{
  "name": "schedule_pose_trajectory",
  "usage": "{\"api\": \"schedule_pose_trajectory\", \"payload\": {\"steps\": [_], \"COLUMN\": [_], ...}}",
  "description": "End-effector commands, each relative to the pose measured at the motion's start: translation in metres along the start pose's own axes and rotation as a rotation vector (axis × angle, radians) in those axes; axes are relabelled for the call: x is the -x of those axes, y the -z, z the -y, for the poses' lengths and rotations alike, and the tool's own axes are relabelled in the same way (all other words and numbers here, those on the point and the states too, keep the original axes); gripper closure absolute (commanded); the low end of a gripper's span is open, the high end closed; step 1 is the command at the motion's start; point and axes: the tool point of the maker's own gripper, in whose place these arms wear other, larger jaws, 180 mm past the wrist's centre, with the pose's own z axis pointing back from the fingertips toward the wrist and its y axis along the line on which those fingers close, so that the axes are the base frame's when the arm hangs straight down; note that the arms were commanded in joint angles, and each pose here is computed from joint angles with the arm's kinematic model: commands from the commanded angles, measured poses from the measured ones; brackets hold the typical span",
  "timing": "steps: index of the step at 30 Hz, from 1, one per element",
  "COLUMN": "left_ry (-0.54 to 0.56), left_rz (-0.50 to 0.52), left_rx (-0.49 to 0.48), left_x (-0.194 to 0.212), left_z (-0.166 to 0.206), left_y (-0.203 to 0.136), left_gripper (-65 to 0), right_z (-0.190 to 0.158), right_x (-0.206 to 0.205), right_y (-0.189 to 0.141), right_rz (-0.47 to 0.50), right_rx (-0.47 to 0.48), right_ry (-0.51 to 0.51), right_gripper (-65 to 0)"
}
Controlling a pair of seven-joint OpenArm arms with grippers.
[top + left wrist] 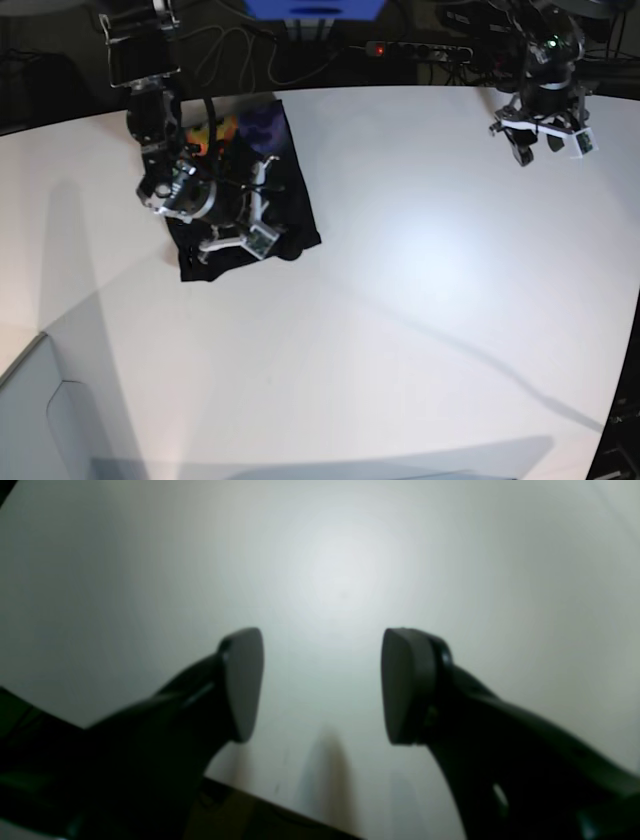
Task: Fold the T-shirt properly
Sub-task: 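Grasp the bundle's corner with the right gripper and tug it square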
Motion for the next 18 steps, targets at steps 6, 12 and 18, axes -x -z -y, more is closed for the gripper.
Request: {"api": "schedule_pose_trajectory", "payload": {"steps": [6, 12, 18], "left_ry": [0.009, -0.027, -0.023], "left_rz": [0.025, 0.022, 0.015], "left_rx": [-0.015, 0.011, 0.01], "left_x": [-0.005, -0.003, 0.0], "left_z": [-0.006, -0.005, -0.005], "left_y": [-0.007, -0.01, -0.011], "left_gripper": [-36.3, -36.3, -36.3], "right_z": [-0.033, -0.029, -0.012], "right_x": [-0.032, -0.047, -0.054], "right_y": [0.017, 0.012, -0.012], "right_rz": [0.078, 0.115, 0.148], "right_rx": [-0.101, -0.081, -0.005], "right_ry": [-0.043, -0.057, -0.082], "right_gripper": [-0.1, -0.1, -0.1]}}
